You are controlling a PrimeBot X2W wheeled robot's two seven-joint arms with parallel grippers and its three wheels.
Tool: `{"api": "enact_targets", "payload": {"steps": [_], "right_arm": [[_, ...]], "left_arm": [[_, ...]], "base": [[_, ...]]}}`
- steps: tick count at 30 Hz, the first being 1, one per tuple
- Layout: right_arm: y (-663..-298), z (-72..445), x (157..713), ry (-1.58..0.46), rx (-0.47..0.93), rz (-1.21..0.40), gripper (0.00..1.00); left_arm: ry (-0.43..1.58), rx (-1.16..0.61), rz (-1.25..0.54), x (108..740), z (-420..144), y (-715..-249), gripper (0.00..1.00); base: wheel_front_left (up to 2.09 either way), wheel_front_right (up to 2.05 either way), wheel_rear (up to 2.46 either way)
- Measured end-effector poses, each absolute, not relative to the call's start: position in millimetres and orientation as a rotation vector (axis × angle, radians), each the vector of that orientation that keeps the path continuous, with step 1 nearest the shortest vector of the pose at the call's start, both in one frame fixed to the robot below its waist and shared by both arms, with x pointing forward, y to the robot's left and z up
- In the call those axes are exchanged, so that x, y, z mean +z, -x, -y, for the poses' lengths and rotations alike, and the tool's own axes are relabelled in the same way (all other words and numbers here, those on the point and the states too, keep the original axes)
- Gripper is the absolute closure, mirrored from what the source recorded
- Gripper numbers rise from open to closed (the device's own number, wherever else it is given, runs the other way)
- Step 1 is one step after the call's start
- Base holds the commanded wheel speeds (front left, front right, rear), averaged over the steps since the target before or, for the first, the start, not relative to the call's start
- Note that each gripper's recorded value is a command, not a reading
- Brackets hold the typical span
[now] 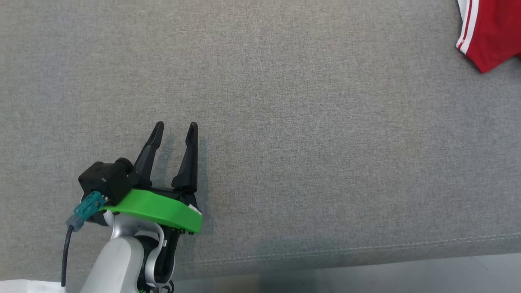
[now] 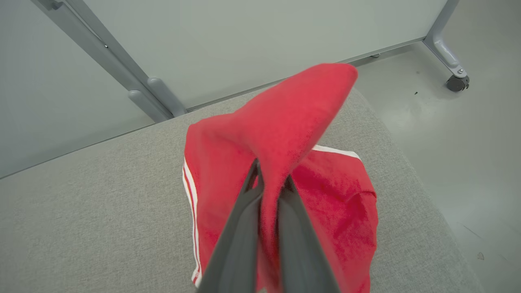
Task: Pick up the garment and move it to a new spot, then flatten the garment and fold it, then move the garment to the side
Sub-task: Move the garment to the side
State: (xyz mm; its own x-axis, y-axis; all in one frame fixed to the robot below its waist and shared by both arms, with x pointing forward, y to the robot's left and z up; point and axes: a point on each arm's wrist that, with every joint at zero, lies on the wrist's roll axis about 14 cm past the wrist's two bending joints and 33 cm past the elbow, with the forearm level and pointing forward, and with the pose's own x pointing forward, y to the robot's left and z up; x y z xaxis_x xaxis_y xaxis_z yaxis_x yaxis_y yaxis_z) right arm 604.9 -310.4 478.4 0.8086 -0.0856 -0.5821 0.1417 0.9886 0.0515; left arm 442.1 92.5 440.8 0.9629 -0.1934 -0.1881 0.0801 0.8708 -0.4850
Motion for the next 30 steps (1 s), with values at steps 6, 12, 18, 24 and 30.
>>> {"api": "enact_targets", "payload": {"steps": [6, 12, 18, 24, 30], "right_arm": [[-601.4, 340.1, 459.3, -0.034, -0.200, -0.640, 1.00], [-595.3, 363.8, 439.3, 0.092, -0.252, -0.671, 1.00], [-595.5, 376.8, 430.4, 0.216, -0.266, -0.669, 0.00], [-591.7, 373.3, 407.6, 0.225, -0.270, -0.696, 0.00], [-572.6, 387.2, 387.7, 0.256, -0.305, -0.754, 0.00]], "left_arm": [[0.490, -0.155, -0.258, 431.0, -88.4, -448.6, 0.00], [0.482, -0.148, -0.275, 422.7, -90.3, -451.0, 0.00], [0.474, -0.138, -0.296, 414.9, -93.8, -451.3, 0.00], [0.466, -0.127, -0.306, 409.8, -97.4, -451.7, 0.00], [0.458, -0.127, -0.299, 410.7, -98.8, -454.4, 0.00]], "base": [[0.00, 0.00, 0.00], [0.00, 0.00, 0.00], [0.00, 0.00, 0.00], [0.00, 0.00, 0.00], [0.00, 0.00, 0.00]]}}
